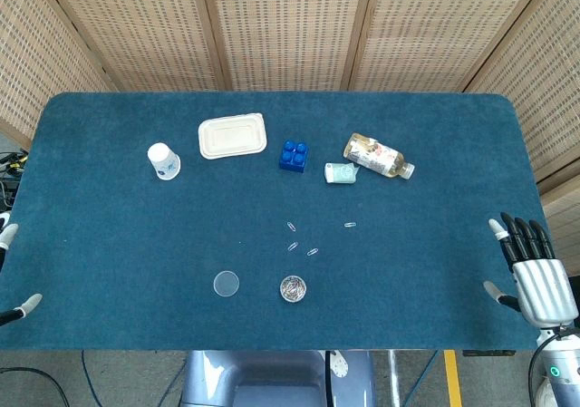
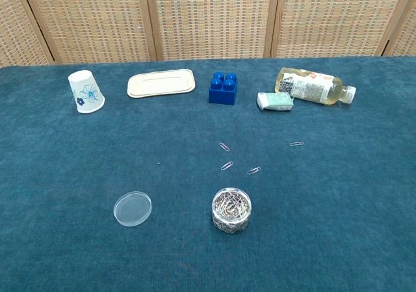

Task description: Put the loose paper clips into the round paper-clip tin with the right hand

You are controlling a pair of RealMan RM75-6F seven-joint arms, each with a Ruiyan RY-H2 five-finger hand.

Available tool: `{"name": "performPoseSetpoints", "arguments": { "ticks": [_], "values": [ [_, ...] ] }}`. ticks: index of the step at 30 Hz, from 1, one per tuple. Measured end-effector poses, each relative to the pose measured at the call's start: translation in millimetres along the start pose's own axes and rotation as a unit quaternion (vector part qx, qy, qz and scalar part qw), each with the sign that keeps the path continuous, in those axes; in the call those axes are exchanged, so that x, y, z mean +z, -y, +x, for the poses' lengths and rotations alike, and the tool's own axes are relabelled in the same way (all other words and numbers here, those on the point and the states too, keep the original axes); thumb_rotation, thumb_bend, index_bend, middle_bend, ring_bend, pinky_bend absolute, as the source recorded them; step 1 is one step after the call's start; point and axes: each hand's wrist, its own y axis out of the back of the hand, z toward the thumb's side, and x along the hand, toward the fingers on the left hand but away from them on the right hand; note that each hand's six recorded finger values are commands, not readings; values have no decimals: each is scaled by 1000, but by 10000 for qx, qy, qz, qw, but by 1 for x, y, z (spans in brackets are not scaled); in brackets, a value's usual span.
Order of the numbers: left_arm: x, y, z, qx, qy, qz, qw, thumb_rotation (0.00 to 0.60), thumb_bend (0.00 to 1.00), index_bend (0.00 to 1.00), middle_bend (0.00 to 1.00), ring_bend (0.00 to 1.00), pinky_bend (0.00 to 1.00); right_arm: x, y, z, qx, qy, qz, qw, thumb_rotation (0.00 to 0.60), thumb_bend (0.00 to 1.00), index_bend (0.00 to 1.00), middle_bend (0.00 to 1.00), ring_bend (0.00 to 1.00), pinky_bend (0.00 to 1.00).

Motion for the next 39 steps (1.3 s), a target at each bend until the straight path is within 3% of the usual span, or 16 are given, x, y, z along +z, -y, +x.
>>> {"name": "performPoseSetpoints", "arguments": {
  "ticks": [4, 9, 15, 19, 23, 30, 39],
  "values": [
    [1, 3, 1, -39, -2, 35, 10000, 600, 0, 0, 0, 0, 0, 1, 3, -1, -44, -27, -36, 10000, 600, 0, 26, 0, 0, 0],
    [1, 6, 3, -73, -41, 50, 10000, 600, 0, 0, 0, 0, 0, 8, 11, -10, 157, -110, -188, 9996, 600, 0, 34, 0, 0, 0],
    [0, 8, 9, -108, -82, 74, 9999, 600, 0, 0, 0, 0, 0, 33, 19, -48, 538, -420, -419, 9968, 600, 11, 201, 0, 0, 0],
    [0, 11, 11, -164, -110, 81, 9998, 600, 0, 0, 0, 0, 0, 54, 24, -82, 838, -566, -568, 9933, 600, 166, 370, 0, 0, 0],
    [-1, 15, 15, -217, -149, 90, 9996, 600, 0, 0, 0, 0, 0, 73, 35, -119, 1124, -498, -634, 9904, 600, 260, 415, 0, 0, 0],
    [-3, 21, 19, -305, -182, 160, 9992, 600, 0, 0, 0, 0, 0, 122, 67, -170, 1636, -337, -695, 9835, 600, 292, 446, 0, 0, 0],
    [-4, 22, 21, -278, -249, 196, 9991, 600, 0, 0, 0, 0, 0, 168, 112, -193, 2015, -510, -478, 9770, 600, 302, 487, 0, 0, 0]
  ]
}}
